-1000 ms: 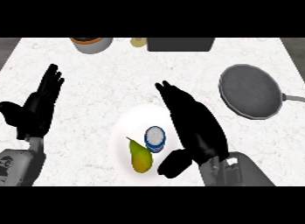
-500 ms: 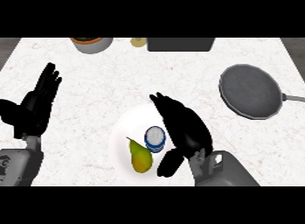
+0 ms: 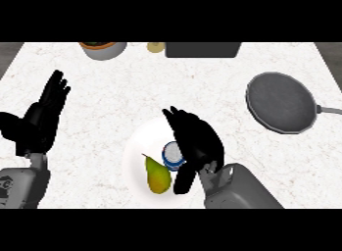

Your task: Pick the can from the plate and place it in the pan

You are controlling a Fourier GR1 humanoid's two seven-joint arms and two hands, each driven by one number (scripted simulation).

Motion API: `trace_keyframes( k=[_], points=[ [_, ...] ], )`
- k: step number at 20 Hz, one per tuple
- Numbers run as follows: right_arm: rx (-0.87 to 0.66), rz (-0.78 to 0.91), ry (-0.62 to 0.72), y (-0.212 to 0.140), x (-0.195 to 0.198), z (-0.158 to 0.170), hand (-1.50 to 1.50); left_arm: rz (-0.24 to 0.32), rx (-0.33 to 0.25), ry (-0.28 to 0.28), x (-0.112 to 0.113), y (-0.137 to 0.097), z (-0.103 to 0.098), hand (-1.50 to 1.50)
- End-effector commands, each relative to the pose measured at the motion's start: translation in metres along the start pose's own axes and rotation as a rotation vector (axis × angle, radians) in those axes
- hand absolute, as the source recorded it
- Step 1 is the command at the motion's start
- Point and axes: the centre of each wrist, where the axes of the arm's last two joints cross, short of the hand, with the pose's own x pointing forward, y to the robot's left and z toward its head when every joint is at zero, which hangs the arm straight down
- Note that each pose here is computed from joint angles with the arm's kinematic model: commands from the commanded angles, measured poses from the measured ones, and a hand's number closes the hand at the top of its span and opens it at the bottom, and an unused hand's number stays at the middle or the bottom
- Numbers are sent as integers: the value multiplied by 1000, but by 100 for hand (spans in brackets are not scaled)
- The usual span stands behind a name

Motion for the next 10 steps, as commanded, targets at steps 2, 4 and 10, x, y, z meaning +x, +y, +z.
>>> trace_keyframes(
  k=[2,4,10],
  points=[
    [52,108,74,1,-12,-16,-150,2,-12,10,2,-5,-21,0],
    [51,122,80,-1,7,-12,-150,-4,-3,5,7,-3,-3,0],
    [86,123,114,17,-6,-15,-150,-3,11,6,-17,-7,7,0]
  ],
)
